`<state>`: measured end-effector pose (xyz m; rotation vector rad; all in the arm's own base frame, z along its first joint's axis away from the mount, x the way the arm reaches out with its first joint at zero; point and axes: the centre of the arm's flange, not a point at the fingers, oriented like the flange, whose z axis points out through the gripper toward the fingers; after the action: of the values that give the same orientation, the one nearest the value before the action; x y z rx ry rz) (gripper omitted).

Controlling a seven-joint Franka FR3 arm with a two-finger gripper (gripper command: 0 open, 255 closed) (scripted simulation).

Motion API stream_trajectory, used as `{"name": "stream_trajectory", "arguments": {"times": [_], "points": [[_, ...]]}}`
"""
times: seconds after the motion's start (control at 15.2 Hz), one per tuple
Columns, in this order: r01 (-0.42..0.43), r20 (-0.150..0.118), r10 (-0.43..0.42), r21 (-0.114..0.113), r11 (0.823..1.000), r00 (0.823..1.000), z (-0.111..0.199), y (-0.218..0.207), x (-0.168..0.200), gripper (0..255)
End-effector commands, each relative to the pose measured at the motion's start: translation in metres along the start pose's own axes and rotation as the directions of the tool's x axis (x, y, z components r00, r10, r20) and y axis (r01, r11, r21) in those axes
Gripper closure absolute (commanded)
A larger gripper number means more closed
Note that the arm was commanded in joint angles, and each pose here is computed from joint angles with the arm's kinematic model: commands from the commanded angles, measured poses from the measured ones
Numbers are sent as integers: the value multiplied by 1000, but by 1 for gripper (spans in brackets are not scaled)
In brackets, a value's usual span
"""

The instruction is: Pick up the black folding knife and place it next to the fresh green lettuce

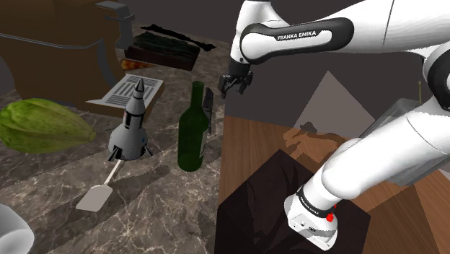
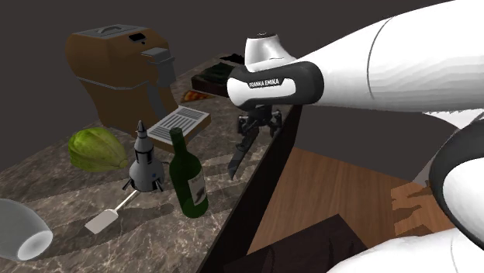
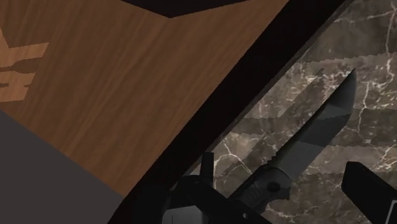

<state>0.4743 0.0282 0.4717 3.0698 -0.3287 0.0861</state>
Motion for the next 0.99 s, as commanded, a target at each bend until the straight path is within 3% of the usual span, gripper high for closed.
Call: {"name": "stream_trajectory", "arguments": {"times": [0.0,0.33,0.66,0.92], "points": [[-44,11,43,8,999,999,18,-6,18,0],[-147,39,146,24,989,989,65,-24,63,0],[-249,69,246,36,968,967,114,-37,108,0],[-252,70,249,37,967,966,131,-39,108,0]]}}
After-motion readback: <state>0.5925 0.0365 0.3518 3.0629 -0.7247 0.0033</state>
